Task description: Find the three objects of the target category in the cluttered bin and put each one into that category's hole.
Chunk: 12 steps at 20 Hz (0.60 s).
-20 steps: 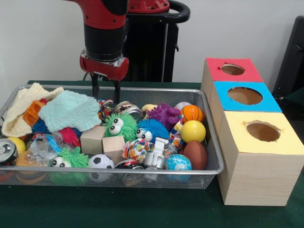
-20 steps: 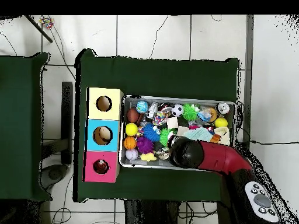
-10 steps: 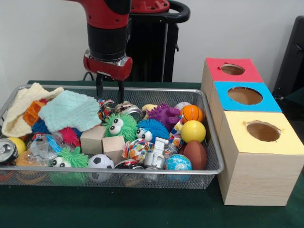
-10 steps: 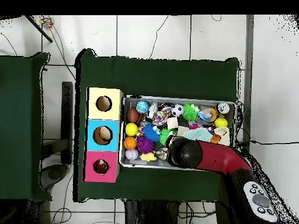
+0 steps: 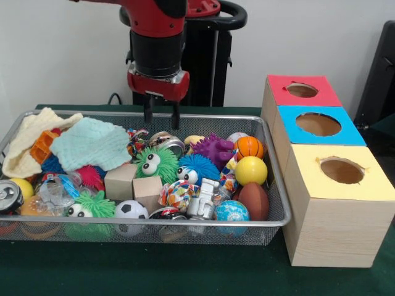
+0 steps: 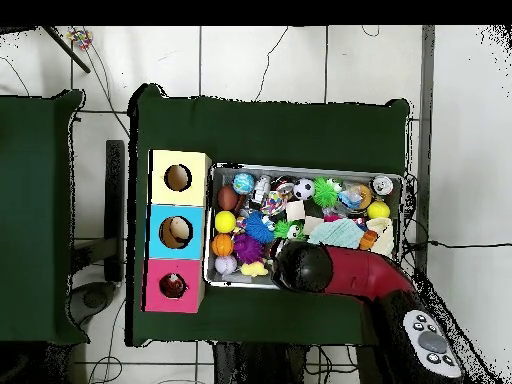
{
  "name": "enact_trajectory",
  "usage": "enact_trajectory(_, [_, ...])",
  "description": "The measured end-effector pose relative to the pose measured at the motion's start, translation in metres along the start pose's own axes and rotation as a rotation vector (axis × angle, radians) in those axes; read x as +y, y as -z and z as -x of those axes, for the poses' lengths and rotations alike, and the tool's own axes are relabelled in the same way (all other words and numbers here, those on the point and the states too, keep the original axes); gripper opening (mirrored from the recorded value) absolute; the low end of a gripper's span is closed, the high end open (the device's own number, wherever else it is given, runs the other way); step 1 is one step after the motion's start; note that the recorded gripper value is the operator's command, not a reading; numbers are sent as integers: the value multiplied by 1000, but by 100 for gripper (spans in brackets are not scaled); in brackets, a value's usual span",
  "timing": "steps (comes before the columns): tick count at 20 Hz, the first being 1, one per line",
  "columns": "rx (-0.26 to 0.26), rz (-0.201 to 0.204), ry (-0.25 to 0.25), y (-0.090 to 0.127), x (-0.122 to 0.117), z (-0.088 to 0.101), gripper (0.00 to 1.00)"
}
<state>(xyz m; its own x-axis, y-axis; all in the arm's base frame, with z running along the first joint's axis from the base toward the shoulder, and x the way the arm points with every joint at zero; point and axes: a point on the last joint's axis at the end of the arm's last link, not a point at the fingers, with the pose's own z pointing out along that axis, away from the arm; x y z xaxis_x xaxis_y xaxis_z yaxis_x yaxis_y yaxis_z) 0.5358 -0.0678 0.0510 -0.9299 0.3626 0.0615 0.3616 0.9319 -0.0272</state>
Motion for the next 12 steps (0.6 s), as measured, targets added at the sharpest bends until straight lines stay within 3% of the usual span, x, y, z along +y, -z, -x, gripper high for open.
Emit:
enact_trajectory(6, [47, 4, 68, -7, 33, -33, 100])
enact_trajectory(12, [63, 6, 130, -18, 63, -53, 100])
